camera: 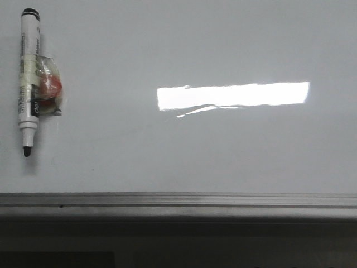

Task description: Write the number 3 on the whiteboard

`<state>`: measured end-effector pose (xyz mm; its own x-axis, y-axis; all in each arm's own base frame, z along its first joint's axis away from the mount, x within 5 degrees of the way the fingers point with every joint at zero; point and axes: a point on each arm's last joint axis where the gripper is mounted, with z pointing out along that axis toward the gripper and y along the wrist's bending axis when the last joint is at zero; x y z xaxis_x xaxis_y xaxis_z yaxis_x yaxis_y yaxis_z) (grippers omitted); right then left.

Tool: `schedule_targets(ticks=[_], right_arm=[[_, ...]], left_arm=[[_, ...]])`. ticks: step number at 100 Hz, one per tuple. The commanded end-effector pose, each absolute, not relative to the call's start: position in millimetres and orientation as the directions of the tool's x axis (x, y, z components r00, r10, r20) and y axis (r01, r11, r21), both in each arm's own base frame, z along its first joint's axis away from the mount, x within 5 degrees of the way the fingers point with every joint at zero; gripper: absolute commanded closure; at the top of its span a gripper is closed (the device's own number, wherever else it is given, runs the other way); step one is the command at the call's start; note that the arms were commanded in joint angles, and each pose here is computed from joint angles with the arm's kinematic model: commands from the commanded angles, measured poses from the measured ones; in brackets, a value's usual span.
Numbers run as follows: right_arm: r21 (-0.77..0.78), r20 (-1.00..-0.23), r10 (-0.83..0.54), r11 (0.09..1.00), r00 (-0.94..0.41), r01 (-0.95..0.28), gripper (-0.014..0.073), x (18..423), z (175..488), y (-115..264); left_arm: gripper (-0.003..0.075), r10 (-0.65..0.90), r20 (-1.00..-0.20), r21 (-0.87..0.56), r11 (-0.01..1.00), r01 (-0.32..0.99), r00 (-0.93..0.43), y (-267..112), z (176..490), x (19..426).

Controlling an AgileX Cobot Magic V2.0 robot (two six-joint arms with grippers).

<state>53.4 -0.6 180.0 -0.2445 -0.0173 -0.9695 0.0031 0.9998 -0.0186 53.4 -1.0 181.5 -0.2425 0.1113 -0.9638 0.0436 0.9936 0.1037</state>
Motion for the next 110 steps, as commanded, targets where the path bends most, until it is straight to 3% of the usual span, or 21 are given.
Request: schedule_targets(ticks=[1,96,110], right_arm=[[-0.03,-0.97,-0.027,1.0,-0.24,0.01,0.0661,53.4,174.0,-1.3],[-0.03,-0.972,-0.027,1.0,-0.232,0.01,0.0661,53.6,174.7,-1.2],[-0.021,-0.989,-0.019,1.0,-0.148,0.009,0.0661,55.1,182.3,-0.8]], left_arm=[[0.0741,0.102,-0.973,0.097,0.995,0.037,-0.205,-1.0,175.9,53.8],[0.0741,0.111,-0.976,0.106,0.994,0.034,-0.187,-0.8,177.6,54.1],[0.0741,0.208,-0.961,0.206,0.978,0.029,-0.18,1.4,178.2,54.3]])
